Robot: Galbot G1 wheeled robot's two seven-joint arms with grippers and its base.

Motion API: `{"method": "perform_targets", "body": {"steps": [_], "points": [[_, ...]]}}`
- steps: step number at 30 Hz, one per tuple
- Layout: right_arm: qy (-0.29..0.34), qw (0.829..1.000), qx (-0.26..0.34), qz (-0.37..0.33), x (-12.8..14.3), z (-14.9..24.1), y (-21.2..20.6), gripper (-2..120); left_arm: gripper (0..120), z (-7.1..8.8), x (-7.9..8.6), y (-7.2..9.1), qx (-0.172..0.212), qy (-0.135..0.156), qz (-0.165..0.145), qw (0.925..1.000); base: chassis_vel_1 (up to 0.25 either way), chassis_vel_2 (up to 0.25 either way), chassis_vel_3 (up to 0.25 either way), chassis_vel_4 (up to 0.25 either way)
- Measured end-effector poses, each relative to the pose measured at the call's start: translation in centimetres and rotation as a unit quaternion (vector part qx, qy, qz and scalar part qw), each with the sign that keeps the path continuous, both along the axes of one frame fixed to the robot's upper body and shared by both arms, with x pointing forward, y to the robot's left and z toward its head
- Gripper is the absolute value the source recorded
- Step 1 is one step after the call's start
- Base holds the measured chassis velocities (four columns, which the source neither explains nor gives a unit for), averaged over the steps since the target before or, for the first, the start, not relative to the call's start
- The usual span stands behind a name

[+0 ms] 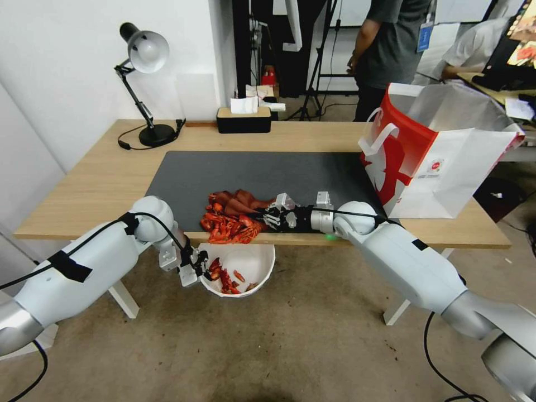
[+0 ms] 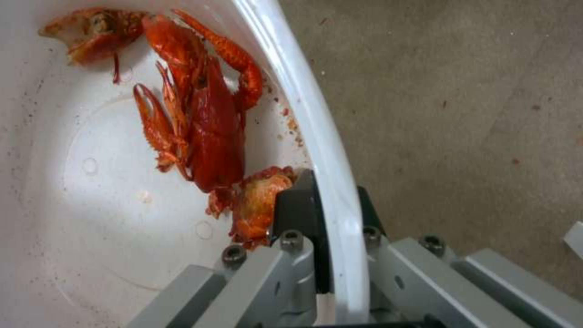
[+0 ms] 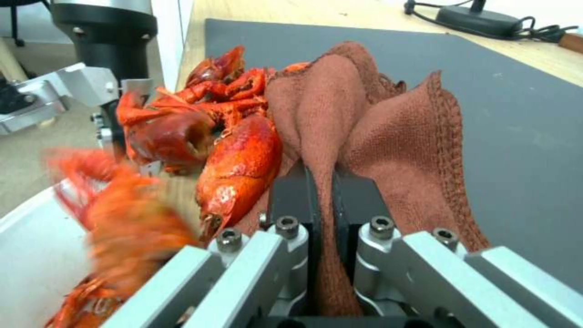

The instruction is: Sweep shrimp from table into container with towel, then put container into takeout bag.

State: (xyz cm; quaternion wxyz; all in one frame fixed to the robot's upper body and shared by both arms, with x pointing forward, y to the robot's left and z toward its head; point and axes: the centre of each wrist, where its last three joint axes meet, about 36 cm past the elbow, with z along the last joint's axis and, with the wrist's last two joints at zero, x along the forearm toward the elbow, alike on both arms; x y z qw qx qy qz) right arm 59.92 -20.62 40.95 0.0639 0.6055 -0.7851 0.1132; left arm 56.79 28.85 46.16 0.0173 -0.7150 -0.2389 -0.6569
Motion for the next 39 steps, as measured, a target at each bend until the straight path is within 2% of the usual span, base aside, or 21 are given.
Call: {"method": "perform_targets", "body": {"steps": [20, 39], "points": [[0.005, 1.0, 0.003, 0.005, -0.8, -0.1, -0.3, 2, 0, 0.4, 0.1, -0.1, 0.002, -0.003, -0.003, 1.0, 0.0, 0.0, 0.0, 0.0], [0.008, 1.0, 0.011, 0.015, -1.9, -0.3, 0.3, 2, 0, 0.2, 0.2, 0.1, 0.004, 0.0, 0.0, 1.0, 0.0, 0.0, 0.0, 0.0]]}}
